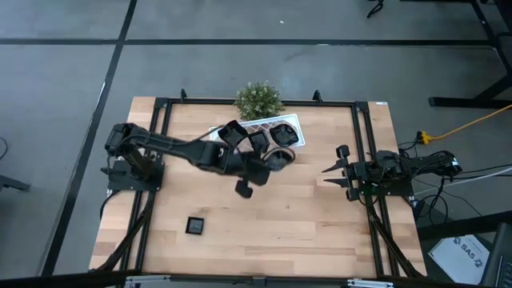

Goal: Pick & Place Mini shaped plates
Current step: Stack the leaf-shaped plate on top of the leaf-shaped plate on the shelf

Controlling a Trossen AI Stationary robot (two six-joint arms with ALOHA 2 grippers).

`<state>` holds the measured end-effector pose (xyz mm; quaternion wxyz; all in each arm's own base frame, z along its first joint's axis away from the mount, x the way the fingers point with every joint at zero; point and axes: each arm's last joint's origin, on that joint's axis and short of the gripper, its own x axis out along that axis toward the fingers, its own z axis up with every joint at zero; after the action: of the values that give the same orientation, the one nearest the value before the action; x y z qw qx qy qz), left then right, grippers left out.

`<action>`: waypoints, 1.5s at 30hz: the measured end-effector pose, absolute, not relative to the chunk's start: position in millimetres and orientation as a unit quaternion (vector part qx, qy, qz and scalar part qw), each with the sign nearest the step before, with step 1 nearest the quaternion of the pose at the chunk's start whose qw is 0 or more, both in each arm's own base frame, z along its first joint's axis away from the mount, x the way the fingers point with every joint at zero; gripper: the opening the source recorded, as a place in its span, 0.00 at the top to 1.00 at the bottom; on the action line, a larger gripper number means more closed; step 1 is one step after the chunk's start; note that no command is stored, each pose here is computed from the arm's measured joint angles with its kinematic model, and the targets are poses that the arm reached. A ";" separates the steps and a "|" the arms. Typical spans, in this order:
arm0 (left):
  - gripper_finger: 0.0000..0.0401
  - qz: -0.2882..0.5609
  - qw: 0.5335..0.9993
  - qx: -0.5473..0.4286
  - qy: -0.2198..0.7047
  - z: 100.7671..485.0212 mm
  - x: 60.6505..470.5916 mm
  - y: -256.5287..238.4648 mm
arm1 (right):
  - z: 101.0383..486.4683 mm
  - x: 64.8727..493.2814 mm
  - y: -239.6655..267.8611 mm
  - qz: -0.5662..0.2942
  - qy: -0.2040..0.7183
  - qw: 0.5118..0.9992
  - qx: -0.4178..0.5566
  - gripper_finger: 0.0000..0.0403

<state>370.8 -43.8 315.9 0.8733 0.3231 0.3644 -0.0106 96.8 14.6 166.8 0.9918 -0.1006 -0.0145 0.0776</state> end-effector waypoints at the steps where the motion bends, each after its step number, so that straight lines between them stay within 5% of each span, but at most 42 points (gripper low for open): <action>1: 1.00 -0.009 0.868 0.338 0.364 318.0 372.0 -37.9 | 166.8 96.8 14.6 0.078 -0.014 0.992 -0.101 0.68; 13: 1.00 -0.028 0.773 0.531 0.345 328.8 379.7 23.6 | 166.7 96.9 14.6 0.078 -0.014 0.992 -0.101 0.68; 45: 0.96 -0.058 0.769 0.507 0.384 286.1 400.2 70.2 | 166.7 96.8 14.6 0.078 -0.014 0.992 -0.101 0.68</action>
<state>400.2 70.2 286.1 0.7691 0.5074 0.3845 -0.0577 96.8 14.6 166.7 0.9918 -0.1006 -0.0143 0.0776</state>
